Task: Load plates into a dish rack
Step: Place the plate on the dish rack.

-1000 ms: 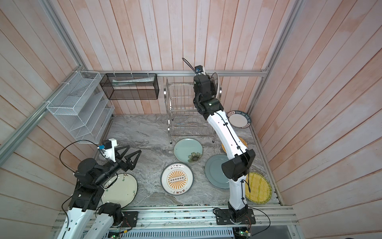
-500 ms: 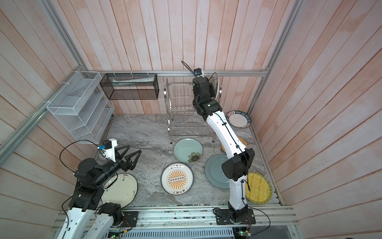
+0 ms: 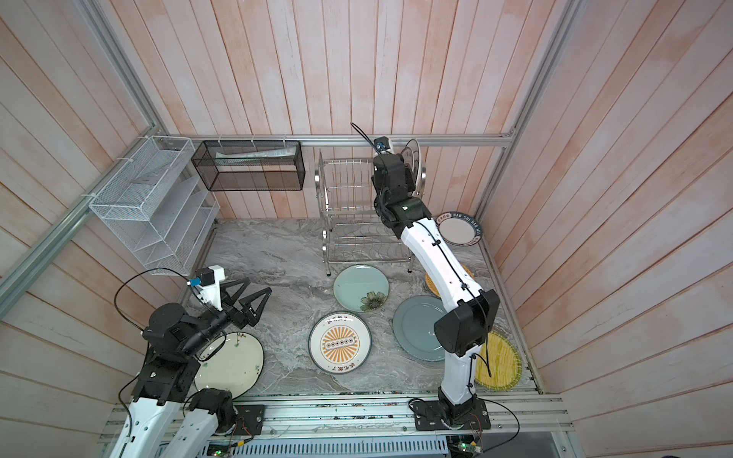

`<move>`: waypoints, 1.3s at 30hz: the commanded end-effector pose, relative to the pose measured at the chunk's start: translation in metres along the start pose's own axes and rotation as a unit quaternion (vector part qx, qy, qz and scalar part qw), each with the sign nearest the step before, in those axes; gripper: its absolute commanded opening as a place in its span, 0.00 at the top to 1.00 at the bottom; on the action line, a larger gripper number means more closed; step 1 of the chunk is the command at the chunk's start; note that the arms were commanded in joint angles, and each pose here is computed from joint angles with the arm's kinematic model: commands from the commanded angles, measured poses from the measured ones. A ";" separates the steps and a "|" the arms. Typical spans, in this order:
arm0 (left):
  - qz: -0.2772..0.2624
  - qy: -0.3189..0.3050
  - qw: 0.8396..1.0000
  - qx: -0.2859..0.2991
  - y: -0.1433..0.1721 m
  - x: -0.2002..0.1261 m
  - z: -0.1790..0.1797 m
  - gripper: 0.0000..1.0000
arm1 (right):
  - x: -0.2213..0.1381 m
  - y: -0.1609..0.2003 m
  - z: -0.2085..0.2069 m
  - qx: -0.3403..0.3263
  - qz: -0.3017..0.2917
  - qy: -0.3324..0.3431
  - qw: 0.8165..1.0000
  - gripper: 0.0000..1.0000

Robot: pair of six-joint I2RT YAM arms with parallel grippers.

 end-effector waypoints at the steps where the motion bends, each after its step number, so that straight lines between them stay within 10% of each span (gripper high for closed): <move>1: 0.000 0.011 1.000 0.002 0.003 0.001 0.000 0.00 | -0.018 -0.018 -0.015 0.033 -0.035 -0.007 0.999 1.00; 39: 0.001 0.012 1.000 0.001 0.003 0.001 0.000 0.00 | -0.012 -0.011 -0.028 0.054 -0.025 -0.015 0.998 0.70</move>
Point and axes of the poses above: each gripper's point midway between its finger pads, its own x axis out along the fingers, its own z axis along the line the jaws close on, y = z × x, the point moved 10 cm from there along -x, back along the fingers, and after that the axes turned 3 degrees about -x, right-handed, at the moved point
